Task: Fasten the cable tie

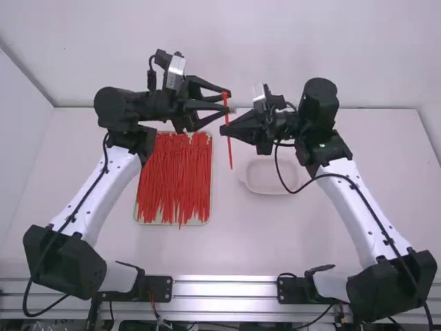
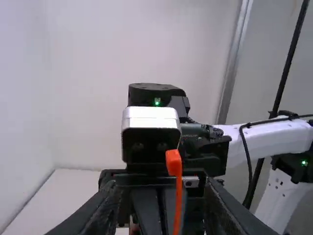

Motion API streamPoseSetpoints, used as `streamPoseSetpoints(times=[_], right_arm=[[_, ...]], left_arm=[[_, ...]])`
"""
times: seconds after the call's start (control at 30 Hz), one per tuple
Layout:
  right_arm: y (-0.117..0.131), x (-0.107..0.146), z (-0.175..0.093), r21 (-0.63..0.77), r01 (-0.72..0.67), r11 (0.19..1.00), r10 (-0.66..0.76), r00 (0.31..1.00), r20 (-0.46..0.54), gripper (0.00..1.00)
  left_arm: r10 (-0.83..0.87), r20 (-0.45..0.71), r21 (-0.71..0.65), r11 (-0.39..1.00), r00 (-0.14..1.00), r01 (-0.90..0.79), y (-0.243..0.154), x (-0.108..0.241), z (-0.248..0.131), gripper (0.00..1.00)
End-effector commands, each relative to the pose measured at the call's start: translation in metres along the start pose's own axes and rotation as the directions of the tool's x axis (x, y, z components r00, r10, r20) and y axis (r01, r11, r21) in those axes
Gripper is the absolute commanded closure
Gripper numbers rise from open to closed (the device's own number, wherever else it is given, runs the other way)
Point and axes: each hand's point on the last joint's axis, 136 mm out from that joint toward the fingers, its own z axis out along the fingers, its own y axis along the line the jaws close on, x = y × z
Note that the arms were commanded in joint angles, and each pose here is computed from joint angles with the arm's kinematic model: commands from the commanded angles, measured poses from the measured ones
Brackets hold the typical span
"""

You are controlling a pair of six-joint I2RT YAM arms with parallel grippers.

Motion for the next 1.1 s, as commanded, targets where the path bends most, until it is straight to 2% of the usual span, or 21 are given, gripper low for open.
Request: streamPoseSetpoints(times=[0.0, 0.07, 0.23, 0.43, 0.47, 0.53, 0.77, 0.83, 0.87, 1.07], right_arm=[[-0.005, -0.001, 0.0, 0.027, -0.007, 1.0, 0.007, 1.0, 0.001, 1.0], [-0.007, -0.001, 0.0, 0.04, -0.01, 0.999, 0.01, 1.0, 0.001, 1.0], [-0.005, -0.001, 0.003, 0.03, -0.009, 1.0, 0.009, 1.0, 0.0, 1.0], [-0.007, -0.001, 0.004, 0.04, -0.007, 0.999, 0.007, 1.0, 0.0, 1.0], [-0.007, -0.001, 0.004, 0.041, -0.008, 0.999, 0.008, 1.0, 0.0, 1.0], [-0.007, -0.001, 0.004, 0.041, -0.009, 0.999, 0.009, 1.0, 0.0, 1.0], [-0.007, -0.001, 0.004, 0.041, -0.004, 0.999, 0.004, 1.0, 0.0, 1.0], [-0.007, -0.001, 0.004, 0.041, -0.005, 0.999, 0.005, 1.0, -0.001, 0.85], [-0.007, -0.001, 0.004, 0.041, -0.007, 0.999, 0.007, 1.0, -0.001, 0.01], [-0.009, -0.001, 0.0, 0.051, -0.001, 0.999, 0.001, 1.0, 0.0, 0.02]], left_arm=[[-0.006, 0.011, -0.009, 1.0, 1.0, 0.006, 0.001, -0.003, -0.001, 0.59], [-0.005, 0.013, -0.011, 1.0, 1.0, 0.005, 0.001, -0.003, -0.001, 0.68], [-0.012, 0.023, -0.024, 1.0, 1.0, 0.012, 0.004, -0.005, -0.001, 0.79], [-0.01, 0.03, -0.024, 1.0, 1.0, 0.01, 0.003, -0.005, 0.001, 0.79], [-0.01, 0.03, -0.024, 1.0, 0.999, 0.01, 0.003, -0.006, 0.001, 0.82], [-0.01, 0.03, -0.024, 1.0, 0.999, 0.011, 0.003, -0.006, 0.001, 0.99], [-0.06, 0.033, -0.05, 0.997, 0.998, 0.061, 0.011, -0.003, -0.001, 0.99], [-0.097, 0.032, -0.074, 0.992, 0.995, 0.099, 0.018, 0.0, -0.004, 0.99], [-0.112, 0.031, -0.082, 0.99, 0.993, 0.115, 0.02, 0.001, -0.006, 0.99], [-0.246, 0.026, -0.162, 0.955, 0.969, 0.247, 0.042, 0.013, -0.024, 0.98]])
